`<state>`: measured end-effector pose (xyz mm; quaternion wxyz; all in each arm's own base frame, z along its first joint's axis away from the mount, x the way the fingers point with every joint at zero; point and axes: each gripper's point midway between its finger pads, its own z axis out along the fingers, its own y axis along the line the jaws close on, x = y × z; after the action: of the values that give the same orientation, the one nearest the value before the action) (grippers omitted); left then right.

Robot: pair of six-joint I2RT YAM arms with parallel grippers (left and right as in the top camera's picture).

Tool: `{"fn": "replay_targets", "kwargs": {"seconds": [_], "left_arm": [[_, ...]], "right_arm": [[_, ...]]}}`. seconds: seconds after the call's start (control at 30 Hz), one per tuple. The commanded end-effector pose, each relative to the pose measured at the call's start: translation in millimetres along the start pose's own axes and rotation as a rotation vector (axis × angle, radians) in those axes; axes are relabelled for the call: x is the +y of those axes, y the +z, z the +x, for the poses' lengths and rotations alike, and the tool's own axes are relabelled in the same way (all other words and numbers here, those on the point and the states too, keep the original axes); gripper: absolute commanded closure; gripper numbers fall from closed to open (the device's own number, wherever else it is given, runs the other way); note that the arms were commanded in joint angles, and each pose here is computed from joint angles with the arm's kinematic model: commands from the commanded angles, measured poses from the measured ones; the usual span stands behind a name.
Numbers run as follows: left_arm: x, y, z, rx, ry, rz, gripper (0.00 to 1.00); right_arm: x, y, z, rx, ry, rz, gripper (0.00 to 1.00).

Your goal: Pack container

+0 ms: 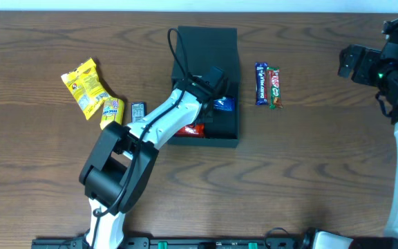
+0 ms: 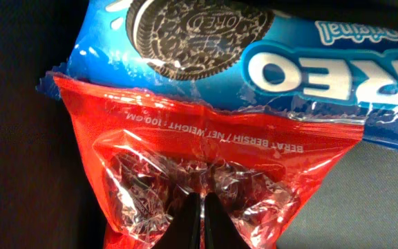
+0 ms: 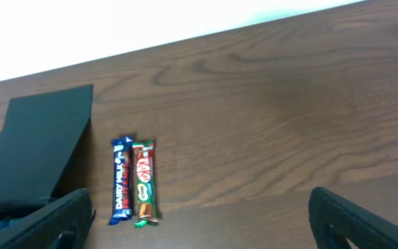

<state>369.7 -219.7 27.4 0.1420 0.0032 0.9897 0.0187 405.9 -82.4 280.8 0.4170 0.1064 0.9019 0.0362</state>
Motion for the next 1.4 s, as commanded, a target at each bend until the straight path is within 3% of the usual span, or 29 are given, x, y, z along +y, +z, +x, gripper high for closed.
{"fn": "replay_targets", "kwargs": {"seconds": [0.0, 0.27, 0.53, 1.03, 1.37], "left_arm": [[12.4, 10.7, 14.5, 0.037, 0.012, -0.033, 0.94], [14.2, 0.8, 2.2, 0.010, 0.070, -0.042, 0.94], [15.1, -69.6, -32.6, -0.110, 0.093, -0.014, 0.94], [16.8, -44.9, 29.6, 0.116, 0.120, 0.040, 0.94], [19.5, -27.2, 42.3, 0.128, 0.121, 0.042, 0.94]], "right_arm": [[-3.1, -0.5, -0.9, -0.002, 0.020, 0.002, 0.01], [-3.1, -0.5, -0.9, -0.002, 0.020, 0.002, 0.01], [-3.1, -0.5, -0.7, -0.001, 0.020, 0.002, 0.01], [-3.1, -0.5, -1.5, -0.004, 0.020, 0.002, 0.01], [-3.1, -0.5, -2.4, -0.008, 0.038, 0.002, 0.01]]}}
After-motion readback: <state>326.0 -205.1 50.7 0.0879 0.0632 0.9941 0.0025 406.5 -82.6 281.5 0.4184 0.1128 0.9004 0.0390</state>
